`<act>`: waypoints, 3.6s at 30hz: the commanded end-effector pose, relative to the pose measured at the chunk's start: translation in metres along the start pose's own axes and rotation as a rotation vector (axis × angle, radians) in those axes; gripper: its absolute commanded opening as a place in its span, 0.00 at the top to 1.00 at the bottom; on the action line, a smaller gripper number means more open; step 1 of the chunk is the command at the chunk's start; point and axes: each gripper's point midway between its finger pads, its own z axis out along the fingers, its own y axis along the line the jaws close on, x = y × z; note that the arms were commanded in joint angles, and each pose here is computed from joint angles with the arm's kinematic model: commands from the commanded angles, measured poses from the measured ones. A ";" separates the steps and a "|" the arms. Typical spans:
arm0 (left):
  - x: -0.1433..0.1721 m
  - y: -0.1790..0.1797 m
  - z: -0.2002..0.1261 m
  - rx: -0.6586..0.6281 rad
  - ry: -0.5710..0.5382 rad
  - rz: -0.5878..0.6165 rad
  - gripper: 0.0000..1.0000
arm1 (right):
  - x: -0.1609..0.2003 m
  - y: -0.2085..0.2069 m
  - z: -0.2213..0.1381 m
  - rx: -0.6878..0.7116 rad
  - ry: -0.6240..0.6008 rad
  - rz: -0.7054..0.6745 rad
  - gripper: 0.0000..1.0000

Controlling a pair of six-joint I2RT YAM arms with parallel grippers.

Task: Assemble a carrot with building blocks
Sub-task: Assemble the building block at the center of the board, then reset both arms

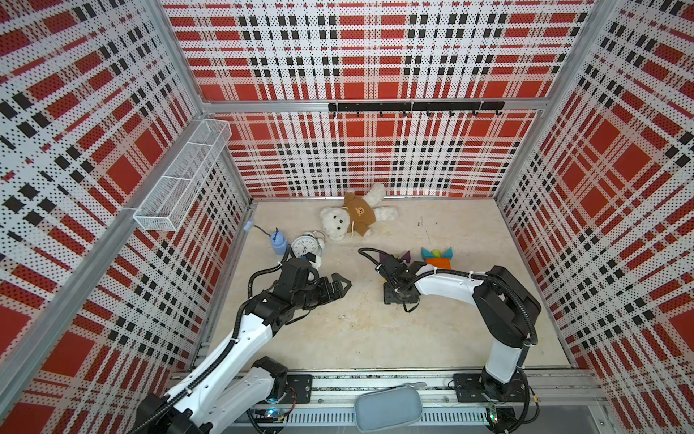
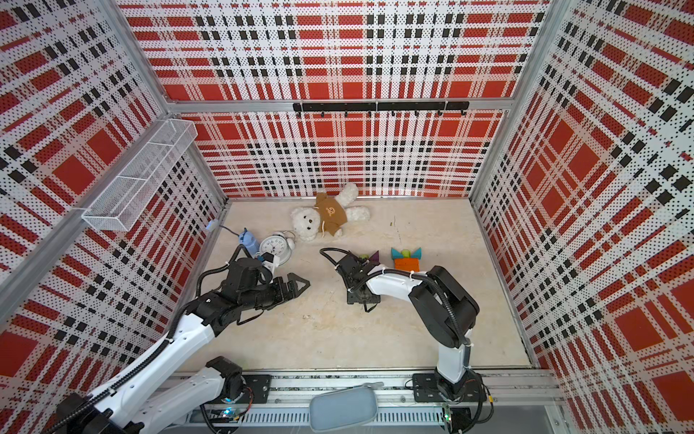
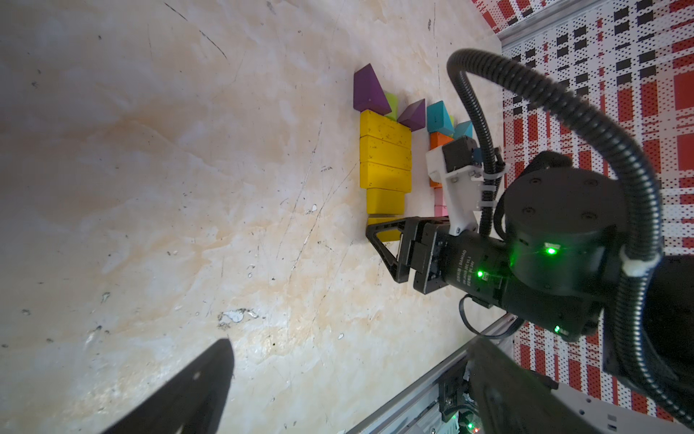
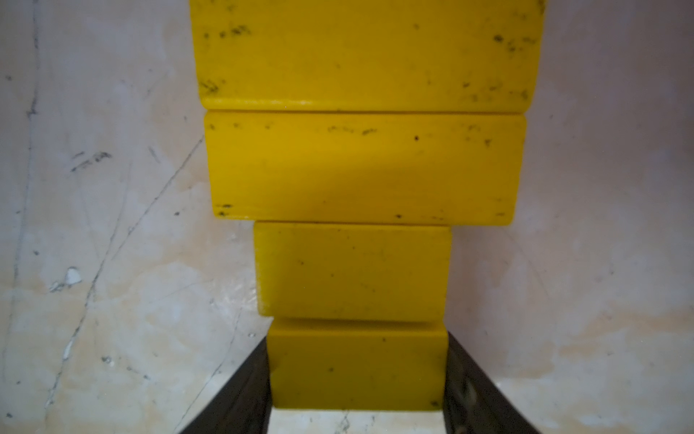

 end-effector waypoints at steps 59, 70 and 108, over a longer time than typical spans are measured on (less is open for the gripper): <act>-0.114 0.018 -0.123 -0.474 -0.870 0.387 0.00 | -0.120 -0.084 -0.255 0.058 -1.136 -0.090 0.00; -0.123 0.142 -0.096 -0.741 -1.037 0.536 0.01 | -0.116 -0.207 -0.152 0.223 -1.089 -0.147 0.00; -0.184 0.171 0.005 -0.524 -0.806 0.571 0.01 | -0.143 -0.251 -0.058 0.165 -1.011 -0.016 0.00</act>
